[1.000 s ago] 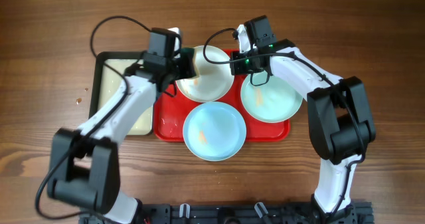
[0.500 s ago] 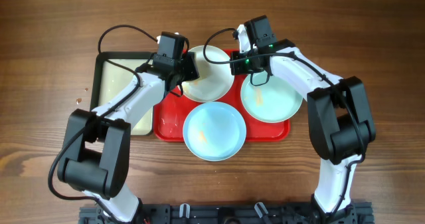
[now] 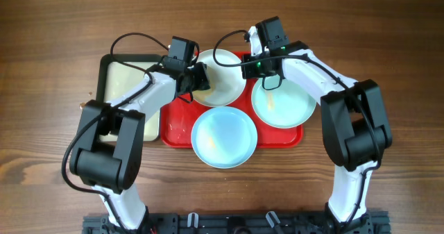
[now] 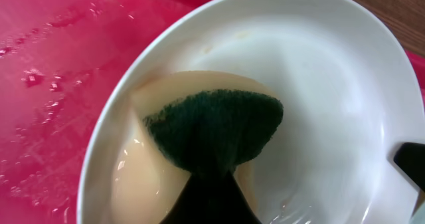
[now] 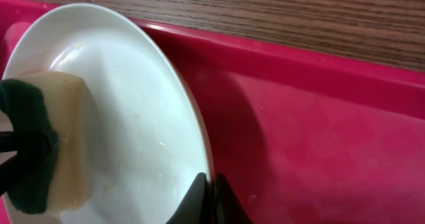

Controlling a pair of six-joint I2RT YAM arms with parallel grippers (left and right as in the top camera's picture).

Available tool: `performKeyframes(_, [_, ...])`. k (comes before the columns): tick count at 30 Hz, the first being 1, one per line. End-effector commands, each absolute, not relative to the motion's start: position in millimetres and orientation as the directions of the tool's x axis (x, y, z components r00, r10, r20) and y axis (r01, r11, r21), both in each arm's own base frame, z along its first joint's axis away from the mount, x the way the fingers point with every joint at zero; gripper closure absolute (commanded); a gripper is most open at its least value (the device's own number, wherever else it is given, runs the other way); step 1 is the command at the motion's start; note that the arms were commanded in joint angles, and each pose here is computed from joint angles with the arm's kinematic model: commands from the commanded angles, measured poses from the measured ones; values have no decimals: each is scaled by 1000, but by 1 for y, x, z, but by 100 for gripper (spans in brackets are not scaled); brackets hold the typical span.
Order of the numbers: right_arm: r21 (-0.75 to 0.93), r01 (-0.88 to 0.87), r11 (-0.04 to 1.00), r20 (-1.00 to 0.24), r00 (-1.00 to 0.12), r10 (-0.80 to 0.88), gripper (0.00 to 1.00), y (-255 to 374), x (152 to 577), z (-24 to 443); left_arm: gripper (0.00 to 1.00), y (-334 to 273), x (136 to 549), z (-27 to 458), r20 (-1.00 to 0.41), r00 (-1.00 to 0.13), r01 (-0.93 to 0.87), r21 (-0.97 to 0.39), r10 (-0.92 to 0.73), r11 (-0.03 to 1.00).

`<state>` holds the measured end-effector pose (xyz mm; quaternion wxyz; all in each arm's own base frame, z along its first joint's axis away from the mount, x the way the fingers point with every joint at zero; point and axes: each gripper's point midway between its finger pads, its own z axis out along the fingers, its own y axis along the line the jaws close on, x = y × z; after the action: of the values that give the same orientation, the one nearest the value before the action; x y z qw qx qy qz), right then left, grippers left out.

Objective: Clean dirty plates on tray and stack at the side
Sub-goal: 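Scrub the white plate with the sponge while right gripper holds it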

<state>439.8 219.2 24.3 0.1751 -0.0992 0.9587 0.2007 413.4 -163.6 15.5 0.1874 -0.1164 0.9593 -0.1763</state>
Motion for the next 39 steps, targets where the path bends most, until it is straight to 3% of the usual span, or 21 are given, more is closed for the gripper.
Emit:
performKeyframes(1, [375, -294, 879, -367, -918, -150, 96, 242, 432, 21, 96, -186, 392, -9, -181, -950, -148, -461, -256, 875])
performKeyframes(7, [369, -305, 878, -372, -914, -160, 96, 247, 430, 21, 96, -226, 400, 30, -144, -971, -42, -687, -192, 725])
performKeyframes(11, [364, -303, 881, -374, -914, -159, 96, 246, 431, 20, 96, -233, 414, 60, -186, -965, 4, -719, -187, 695])
performKeyframes(16, [326, -289, 900, -381, -911, -155, 95, 239, 435, 18, 96, -208, 433, 101, -308, -916, -1, -637, -256, 771])
performKeyframes(20, [326, -290, 900, -382, -911, -155, 96, 239, 435, 18, 96, -165, 431, 103, -374, -871, -120, -466, -318, 877])
performKeyframes(24, [326, -289, 900, -382, -911, -155, 96, 239, 435, 18, 96, -141, 418, 79, -342, -883, -205, -333, -320, 920])
performKeyframes(39, [326, -290, 900, -382, -911, -155, 96, 239, 435, 18, 96, -120, 390, 5, -197, -932, -282, -129, -303, 951])
